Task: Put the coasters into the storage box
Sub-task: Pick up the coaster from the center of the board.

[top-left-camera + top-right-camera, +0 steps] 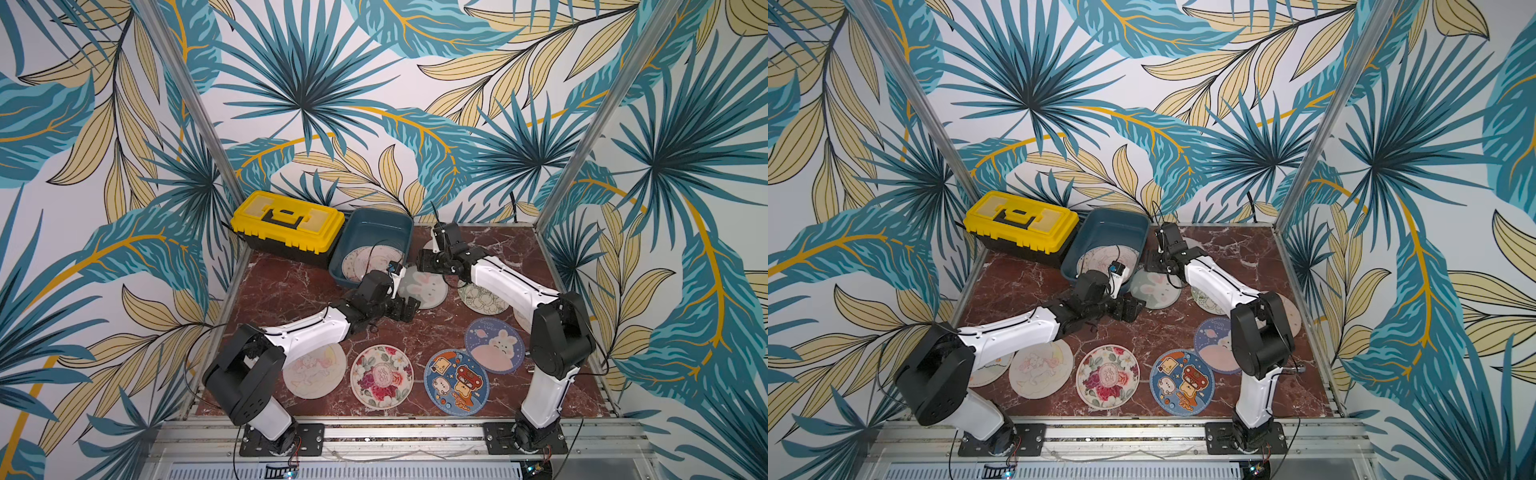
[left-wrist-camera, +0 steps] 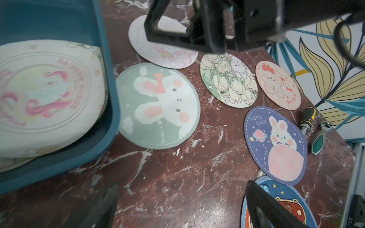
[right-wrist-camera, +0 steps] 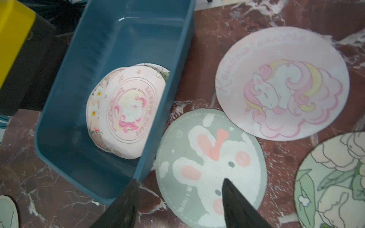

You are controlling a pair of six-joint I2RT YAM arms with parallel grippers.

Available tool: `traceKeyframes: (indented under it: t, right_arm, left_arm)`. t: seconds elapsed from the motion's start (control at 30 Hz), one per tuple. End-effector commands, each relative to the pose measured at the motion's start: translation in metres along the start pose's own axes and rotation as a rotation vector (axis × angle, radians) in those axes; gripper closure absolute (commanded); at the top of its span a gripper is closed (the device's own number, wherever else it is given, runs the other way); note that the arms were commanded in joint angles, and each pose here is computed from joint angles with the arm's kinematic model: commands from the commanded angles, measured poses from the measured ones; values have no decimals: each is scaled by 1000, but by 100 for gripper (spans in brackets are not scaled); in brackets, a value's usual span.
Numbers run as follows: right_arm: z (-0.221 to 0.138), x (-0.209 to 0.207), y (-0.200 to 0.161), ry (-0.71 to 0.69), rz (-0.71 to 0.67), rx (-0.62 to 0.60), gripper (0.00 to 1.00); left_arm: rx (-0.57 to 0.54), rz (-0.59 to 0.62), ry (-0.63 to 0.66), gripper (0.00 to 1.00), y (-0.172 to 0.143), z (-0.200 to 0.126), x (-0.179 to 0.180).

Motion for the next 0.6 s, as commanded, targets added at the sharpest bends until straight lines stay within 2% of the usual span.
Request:
traceKeyframes:
  t: [0.0, 0.17, 0.3, 0.4, 0.57]
  right_arm:
    - [-4, -22, -8, -31, 49, 8, 33]
    - [-3, -50, -18, -68, 98, 34, 33]
    - [4, -69, -26, -85, 157, 83, 34]
    - [9, -73, -28, -55, 190, 124, 35]
    - [20, -73, -32, -40, 193, 185, 35]
  left_arm:
    - [-7, 62, -59, 0, 15, 12, -20]
    - [39, 83, -94, 0, 10, 42, -31]
    - [71, 180, -44, 0, -4, 73, -35]
    - [90, 223, -2, 1, -13, 93, -31]
    - [78, 247, 24, 1, -18, 107, -25]
Point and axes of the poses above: each gripper's point midway between its finger pads, its own z axis out along the fingers, its own x axis along the line the jaws close on, y = z × x, the point moved 5 cm from there along -z, back along the fingers, and after that the axes turned 2 degrees about z, right-handed, at the moved point
